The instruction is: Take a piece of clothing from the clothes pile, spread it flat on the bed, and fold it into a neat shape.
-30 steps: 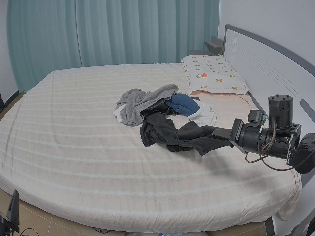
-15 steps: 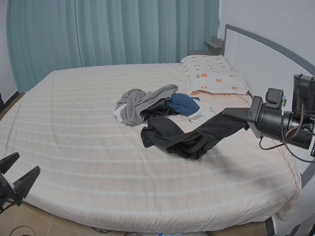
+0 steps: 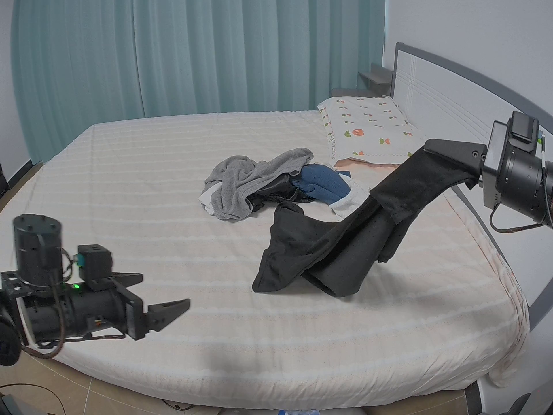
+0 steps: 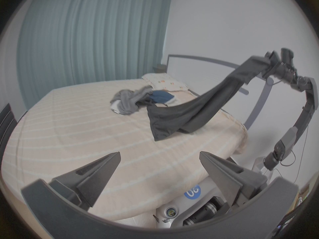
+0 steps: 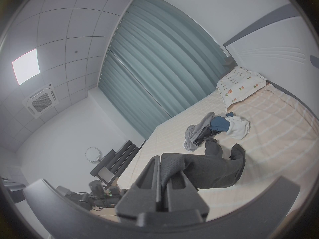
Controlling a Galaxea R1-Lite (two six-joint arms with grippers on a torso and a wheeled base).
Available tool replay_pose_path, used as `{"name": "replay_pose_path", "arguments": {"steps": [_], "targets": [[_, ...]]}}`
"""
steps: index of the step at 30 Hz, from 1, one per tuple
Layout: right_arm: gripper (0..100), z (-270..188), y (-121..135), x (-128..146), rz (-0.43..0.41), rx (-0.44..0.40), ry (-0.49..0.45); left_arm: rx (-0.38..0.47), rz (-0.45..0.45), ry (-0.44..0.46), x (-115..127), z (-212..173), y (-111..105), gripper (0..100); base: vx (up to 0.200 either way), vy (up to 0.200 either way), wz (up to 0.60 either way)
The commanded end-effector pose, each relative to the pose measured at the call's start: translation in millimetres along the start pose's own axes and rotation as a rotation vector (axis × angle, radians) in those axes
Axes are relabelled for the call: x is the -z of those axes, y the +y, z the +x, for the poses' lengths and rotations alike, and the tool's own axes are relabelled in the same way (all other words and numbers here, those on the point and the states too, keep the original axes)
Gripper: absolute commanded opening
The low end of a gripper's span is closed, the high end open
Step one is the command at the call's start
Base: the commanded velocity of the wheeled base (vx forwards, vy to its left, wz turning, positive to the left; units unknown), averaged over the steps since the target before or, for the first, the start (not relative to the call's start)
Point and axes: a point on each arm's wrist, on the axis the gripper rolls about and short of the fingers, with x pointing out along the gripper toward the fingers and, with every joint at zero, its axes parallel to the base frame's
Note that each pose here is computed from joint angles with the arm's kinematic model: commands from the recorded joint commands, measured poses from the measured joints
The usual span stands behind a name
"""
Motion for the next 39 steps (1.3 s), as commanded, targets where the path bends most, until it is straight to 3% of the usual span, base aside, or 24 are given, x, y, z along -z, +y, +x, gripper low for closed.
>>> {"name": "replay_pose_path", "arguments": {"steps": [1, 5, 16, 23, 28, 36, 39], "targets": [[0, -12.1, 5.7, -3.7, -0.018, -0.024, -0.019, 0.061, 0.043, 0.176, 6.6, 77.7, -27.1, 100, 0.0, 0.0, 0.0], [0, -9.9, 7.1, -4.7, -0.019, -0.029, -0.018, 0.076, 0.008, 0.221, 9.2, 103.2, -37.4, 100, 0.0, 0.0, 0.0], [0, -0.8, 3.1, -0.2, -0.016, -0.015, 0.007, 0.055, 0.016, 0.29, 23.0, 151.1, -51.2, 100, 0.0, 0.0, 0.0], [0, 0.2, 13.5, -4.0, -0.017, -0.055, 0.002, -0.004, -0.013, 0.226, 34.7, 193.1, -51.4, 100, 0.0, 0.0, 0.0], [0, 6.5, 12.8, -3.4, -0.015, -0.051, 0.006, -0.002, -0.018, 0.184, 47.9, 216.4, -50.4, 100, 0.0, 0.0, 0.0], [0, 9.1, 15.4, -5.3, -0.013, -0.06, 0.005, -0.005, -0.036, 0.139, 50.1, 249.8, -48.1, 100, 0.0, 0.0, 0.0], [0, 9.6, 15.2, -5.1, -0.014, -0.059, 0.007, -0.046, -0.068, 0.098, 49.5, 269.1, -45.6, 100, 0.0, 0.0, 0.0]]}}
